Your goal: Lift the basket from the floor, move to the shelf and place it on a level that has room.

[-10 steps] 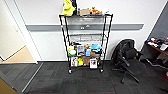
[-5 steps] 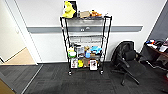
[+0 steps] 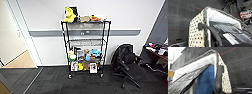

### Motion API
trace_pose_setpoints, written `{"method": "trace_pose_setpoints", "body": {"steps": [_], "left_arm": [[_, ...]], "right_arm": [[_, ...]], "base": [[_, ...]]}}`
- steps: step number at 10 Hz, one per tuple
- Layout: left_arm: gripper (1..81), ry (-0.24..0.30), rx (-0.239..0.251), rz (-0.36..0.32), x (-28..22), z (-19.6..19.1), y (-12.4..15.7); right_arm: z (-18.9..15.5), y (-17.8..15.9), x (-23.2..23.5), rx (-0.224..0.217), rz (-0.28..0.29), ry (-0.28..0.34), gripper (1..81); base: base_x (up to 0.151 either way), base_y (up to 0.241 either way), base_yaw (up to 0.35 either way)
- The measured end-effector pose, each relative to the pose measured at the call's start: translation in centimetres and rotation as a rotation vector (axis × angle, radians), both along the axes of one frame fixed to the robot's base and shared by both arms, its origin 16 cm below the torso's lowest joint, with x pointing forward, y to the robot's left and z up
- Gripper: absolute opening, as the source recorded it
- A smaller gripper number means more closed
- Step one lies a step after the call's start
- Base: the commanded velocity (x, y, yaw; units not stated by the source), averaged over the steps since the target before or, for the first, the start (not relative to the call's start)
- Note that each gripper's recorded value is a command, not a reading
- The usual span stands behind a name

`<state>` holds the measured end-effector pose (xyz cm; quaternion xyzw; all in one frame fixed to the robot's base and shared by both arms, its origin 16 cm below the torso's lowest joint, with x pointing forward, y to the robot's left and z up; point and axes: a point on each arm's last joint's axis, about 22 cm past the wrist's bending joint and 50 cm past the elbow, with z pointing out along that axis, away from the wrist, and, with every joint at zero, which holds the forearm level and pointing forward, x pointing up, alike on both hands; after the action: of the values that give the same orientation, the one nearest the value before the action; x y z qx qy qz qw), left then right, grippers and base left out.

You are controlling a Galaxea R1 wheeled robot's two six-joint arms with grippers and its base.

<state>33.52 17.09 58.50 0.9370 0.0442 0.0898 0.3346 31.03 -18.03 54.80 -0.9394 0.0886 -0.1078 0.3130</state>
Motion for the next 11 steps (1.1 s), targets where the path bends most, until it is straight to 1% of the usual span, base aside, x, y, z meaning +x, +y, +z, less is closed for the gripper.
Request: {"method": "trace_pose_setpoints", "body": {"steps": [3, 6, 11], "left_arm": [[1.0, -0.003, -0.004, -0.002, -0.3, 0.5, 0.6], [1.0, -0.055, -0.030, 0.039, -0.1, 1.8, 1.4], [1.0, -0.067, -0.040, 0.036, -0.1, 1.9, 0.6]], "right_arm": [[-0.1, 1.3, 0.0, 0.010, 0.008, 0.001, 1.0], [-0.1, 1.6, 0.1, 0.011, 0.009, 0.001, 1.0], [-0.2, 1.1, 0.1, 0.005, 0.006, 0.001, 1.0]], "base": [[0.000, 0.000, 0.000], [0.000, 0.000, 0.000], [0.000, 0.000, 0.000]]}}
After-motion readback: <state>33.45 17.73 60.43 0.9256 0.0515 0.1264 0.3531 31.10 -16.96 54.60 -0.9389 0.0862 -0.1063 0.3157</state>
